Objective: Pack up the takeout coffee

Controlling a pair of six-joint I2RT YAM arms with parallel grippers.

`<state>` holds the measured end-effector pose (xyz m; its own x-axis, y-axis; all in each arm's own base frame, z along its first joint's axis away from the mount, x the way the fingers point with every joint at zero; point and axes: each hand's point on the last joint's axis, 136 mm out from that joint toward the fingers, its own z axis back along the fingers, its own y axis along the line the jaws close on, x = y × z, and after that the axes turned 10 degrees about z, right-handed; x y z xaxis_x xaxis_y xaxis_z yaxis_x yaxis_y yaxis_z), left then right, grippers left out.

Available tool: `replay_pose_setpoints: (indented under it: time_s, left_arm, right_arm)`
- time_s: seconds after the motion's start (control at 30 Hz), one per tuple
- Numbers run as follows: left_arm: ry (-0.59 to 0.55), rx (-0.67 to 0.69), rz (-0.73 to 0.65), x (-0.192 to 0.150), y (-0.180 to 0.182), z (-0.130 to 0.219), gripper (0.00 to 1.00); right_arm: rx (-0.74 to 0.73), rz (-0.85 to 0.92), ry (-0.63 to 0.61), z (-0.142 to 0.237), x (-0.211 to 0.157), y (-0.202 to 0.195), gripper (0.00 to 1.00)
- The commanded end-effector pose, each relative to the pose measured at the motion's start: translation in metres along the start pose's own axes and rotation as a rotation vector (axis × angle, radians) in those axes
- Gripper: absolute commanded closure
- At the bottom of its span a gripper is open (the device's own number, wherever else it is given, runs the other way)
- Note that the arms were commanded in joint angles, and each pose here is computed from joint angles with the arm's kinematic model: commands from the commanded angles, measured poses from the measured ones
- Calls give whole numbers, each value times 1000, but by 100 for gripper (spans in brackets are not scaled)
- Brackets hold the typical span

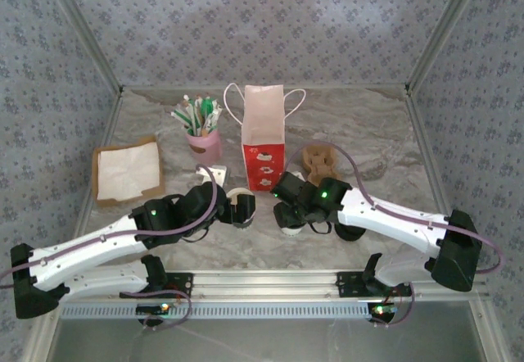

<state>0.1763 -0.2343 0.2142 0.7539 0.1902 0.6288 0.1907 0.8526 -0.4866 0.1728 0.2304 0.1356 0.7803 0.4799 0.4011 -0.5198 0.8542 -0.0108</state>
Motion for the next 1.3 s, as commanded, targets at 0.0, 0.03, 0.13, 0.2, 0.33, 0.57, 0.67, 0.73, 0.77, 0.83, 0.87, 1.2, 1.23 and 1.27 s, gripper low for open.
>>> replay_pose_setpoints:
  time_s: [0.0, 0.03, 0.13, 0.2, 0.33, 0.57, 0.67, 0.73, 0.77, 0.83, 0.87, 1.2, 1.23, 1.27]
  left_arm:
    - [-3, -13, -5, 1, -3, -2, 1]
    - [-4, -11, -4, 2, -2, -2, 0]
    - [-5, -15, -3, 2, -3, -1, 1]
    - [-4, -13, -3, 2, -3, -2, 1]
    - [-4, -13, -2, 1, -2, -2, 1]
    - [-3, -12, 0, 0, -1, -3, 0]
    - [-3, -14, 2, 0, -1, -2, 0]
    - [-3, -13, 1, 0, -1, -3, 0]
    - [-4, -14, 2, 0, -1, -3, 0]
    - [-3, -13, 2, 0, -1, -3, 0]
    - [-4, -14, 3, 0, -1, -2, 1]
    - [12, -34, -6, -2, -7, -4, 0]
    - [16, -34, -8, -2, -8, -5, 1]
    - [17, -36, -10, -2, -8, -5, 1]
  right_arm:
    - [-38, 54, 45, -3, -10, -4, 31]
    - [-40, 54, 41, -1, -9, -5, 31]
    - [-46, 56, 27, 4, -6, -6, 31]
    - [-46, 56, 17, 7, -4, -6, 31]
    - [-43, 60, 2, 10, -2, -6, 32]
    - [-28, 75, -14, 11, 2, -1, 32]
    - [-23, 80, -18, 12, 3, 0, 32]
    - [-19, 84, -20, 12, 3, 1, 32]
    - [-20, 83, -24, 13, 3, 1, 32]
    - [-21, 79, -40, 16, 6, 1, 32]
    - [-25, 77, -44, 17, 6, -1, 32]
    - [4, 60, -57, 24, 4, 1, 32]
    - [7, 59, -49, 22, 3, 1, 32]
    - [6, 62, -43, 20, 2, 2, 32]
